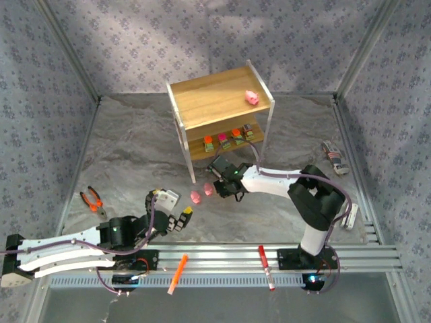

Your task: Place and organize the plastic toys onto the shelf

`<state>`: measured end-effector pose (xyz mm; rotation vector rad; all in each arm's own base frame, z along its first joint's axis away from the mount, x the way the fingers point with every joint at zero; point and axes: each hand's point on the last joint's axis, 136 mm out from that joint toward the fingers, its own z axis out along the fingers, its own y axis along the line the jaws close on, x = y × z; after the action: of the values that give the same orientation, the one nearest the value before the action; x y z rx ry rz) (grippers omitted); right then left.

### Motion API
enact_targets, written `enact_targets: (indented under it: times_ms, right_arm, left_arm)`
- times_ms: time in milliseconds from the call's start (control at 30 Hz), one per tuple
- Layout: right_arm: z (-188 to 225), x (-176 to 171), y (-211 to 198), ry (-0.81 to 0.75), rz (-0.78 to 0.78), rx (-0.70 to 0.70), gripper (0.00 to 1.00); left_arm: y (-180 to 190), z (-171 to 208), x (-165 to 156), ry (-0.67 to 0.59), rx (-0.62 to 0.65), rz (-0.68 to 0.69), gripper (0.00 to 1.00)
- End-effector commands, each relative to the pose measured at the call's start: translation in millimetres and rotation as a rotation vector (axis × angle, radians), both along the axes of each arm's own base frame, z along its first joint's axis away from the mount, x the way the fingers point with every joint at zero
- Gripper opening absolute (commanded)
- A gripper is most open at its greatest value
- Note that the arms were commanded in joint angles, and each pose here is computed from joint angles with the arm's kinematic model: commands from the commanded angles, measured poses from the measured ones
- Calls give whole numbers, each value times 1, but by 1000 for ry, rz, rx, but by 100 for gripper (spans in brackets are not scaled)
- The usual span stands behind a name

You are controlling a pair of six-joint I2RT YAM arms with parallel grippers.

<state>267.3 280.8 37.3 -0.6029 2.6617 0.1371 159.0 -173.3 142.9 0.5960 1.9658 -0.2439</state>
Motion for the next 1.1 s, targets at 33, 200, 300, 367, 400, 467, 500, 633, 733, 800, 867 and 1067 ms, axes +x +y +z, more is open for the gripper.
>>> enact_targets:
  times_ms: [33, 200, 300, 367, 400, 467, 500, 633, 733, 800, 867, 1067]
  right_arm:
    - [36, 0, -1, -56, 1, 3, 31]
    - [60, -6, -5, -86, 2, 13, 31]
    - [76, -10, -9, -108, 1, 20, 31]
    - [89, -11, -10, -129, -2, 34, 31]
    - [92, -14, -14, -127, 0, 19, 31]
    - [103, -17, -17, -141, -2, 24, 31]
    - [109, -17, -19, -150, -4, 29, 31]
    - [130, -21, -26, -184, -11, 38, 31]
    - [147, -23, -33, -208, -21, 53, 31]
    - [158, -24, -37, -225, -24, 59, 31]
    - [176, -23, -39, -253, -29, 80, 31]
    - [214, -24, -52, -317, -41, 104, 31]
  left_arm:
    - [-2, 10, 0, -16, -21, -4, 100]
    - [-3, 10, 0, -15, -21, -7, 100]
    - [-3, 10, 0, -16, -22, -10, 100]
    - [-3, 10, -1, -14, -20, -11, 100]
    - [-3, 10, -1, -15, -19, -12, 100]
    - [-4, 10, -1, -14, -19, -15, 100]
    - [-4, 10, -1, -13, -20, -17, 100]
    - [-5, 10, -2, -12, -23, -26, 100]
    - [-6, 10, -2, -11, -23, -30, 100]
    - [-6, 10, -2, -11, -24, -30, 100]
    - [-6, 10, -3, -10, -25, -33, 100]
    - [-6, 10, -3, -10, -26, -36, 100]
